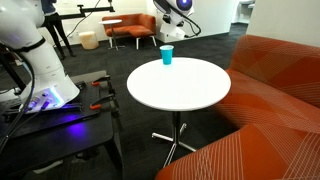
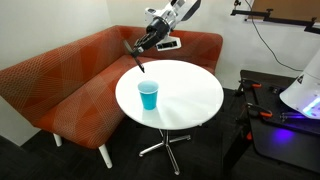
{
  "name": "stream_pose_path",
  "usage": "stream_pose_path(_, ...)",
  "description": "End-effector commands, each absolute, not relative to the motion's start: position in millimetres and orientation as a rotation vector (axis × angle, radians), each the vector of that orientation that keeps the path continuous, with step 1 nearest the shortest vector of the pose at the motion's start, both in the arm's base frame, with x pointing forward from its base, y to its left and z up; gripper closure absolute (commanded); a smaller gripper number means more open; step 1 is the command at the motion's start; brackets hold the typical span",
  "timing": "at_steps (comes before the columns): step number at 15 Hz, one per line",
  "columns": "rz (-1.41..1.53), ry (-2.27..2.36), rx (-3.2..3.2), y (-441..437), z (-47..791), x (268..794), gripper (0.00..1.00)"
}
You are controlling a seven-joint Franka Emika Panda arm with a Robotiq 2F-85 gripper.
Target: Put the pen in the cup
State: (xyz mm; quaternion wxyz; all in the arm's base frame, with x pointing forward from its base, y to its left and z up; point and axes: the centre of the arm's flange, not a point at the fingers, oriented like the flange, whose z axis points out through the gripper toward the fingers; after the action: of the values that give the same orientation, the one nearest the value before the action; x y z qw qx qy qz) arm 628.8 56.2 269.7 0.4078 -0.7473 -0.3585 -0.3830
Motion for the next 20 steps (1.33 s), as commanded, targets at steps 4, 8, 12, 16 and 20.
stream_pose_path(4, -0.899, -1.114, -1.788, 57.7, 257.8, 628.4, 0.97)
stream_pose_path(8, -0.939, -1.223, -1.756, 64.5, 244.5, 631.9, 0.97)
stream_pose_path(12, -0.979, -1.326, -1.701, 66.2, 233.9, 634.0, 0.97)
stream_pose_path(16, -0.964, -1.289, -1.728, 65.7, 228.6, 627.6, 0.90)
stream_pose_path(20, -1.004, -1.299, -1.722, 62.3, 224.0, 633.2, 0.97)
